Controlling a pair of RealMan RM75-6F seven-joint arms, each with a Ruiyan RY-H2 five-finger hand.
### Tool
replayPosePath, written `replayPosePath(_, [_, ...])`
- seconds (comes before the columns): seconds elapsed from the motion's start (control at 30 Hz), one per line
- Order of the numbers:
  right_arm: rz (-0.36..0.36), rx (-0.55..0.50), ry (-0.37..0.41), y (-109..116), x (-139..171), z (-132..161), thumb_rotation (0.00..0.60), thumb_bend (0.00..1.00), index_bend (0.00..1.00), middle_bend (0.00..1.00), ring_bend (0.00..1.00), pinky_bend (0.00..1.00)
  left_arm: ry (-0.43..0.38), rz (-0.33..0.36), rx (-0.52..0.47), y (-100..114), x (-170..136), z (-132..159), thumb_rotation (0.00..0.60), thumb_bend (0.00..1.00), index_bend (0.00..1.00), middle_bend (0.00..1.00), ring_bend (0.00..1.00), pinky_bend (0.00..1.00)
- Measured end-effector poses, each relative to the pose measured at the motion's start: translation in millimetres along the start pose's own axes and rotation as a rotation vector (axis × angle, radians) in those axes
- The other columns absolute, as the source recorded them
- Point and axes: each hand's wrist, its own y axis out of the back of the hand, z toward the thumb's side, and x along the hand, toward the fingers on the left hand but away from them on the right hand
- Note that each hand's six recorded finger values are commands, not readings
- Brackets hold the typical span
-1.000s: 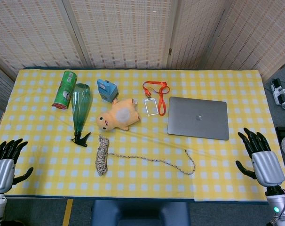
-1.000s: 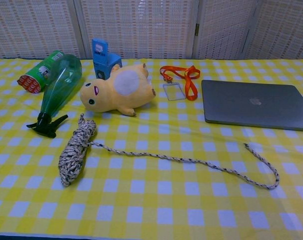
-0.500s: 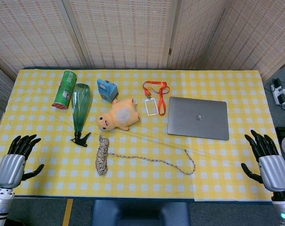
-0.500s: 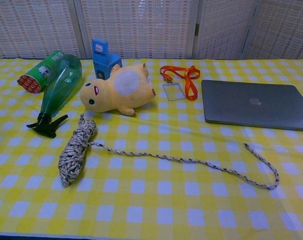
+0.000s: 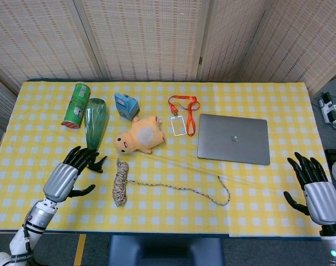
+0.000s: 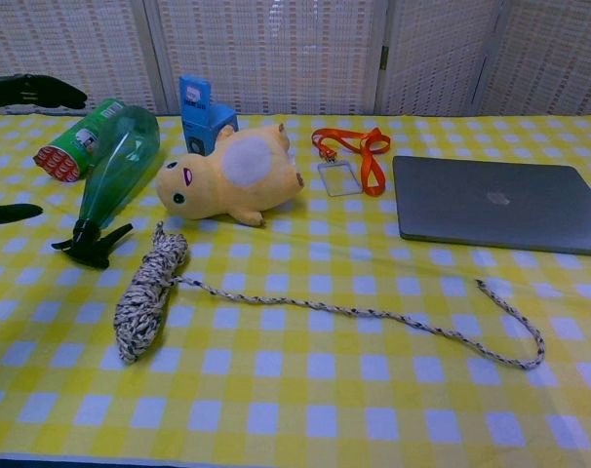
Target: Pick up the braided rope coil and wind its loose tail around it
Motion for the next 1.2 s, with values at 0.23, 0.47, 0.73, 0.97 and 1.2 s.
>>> replayPosePath(0.23, [0.011,0.005,-0.012,-2,0,-3,0.6,0.34,0.0,0.0,0.06,0.01,-0.083,-0.079,0.016,-33,29,38,0.6,0.25,0.06,0.1,0.06,0.04])
replayPosePath(0.47, [0.021,0.003,-0.02,-5,1,-6,0.6,0.34,0.0,0.0,0.06,0.01,-0.103,-0.144,0.033,-66,46,62,0.6,0.25,0.0,0.04,0.01,0.01])
replayPosePath(0.73, [0.031,-0.001,-0.021,-8,1,-7,0.6,0.34,0.0,0.0,0.06,0.01,-0.077,-0.175,0.085,-97,52,71,0.6,0.25,0.0,0.0,0.0,0.0])
replayPosePath(0.97, [0.035,0.0,-0.022,-9,1,-8,0.6,0.34,0.0,0.0,0.06,0.01,-0.006,-0.189,0.15,-126,55,64,0.6,0.25,0.0,0.0,0.0,0.0])
replayPosePath(1.2, [0.036,0.0,-0.019,-9,1,-7,0.6,0.34,0.0,0.0,0.06,0.01,0.052,-0.171,0.216,-136,55,53,0.6,0.25,0.0,0.0,0.0,0.0])
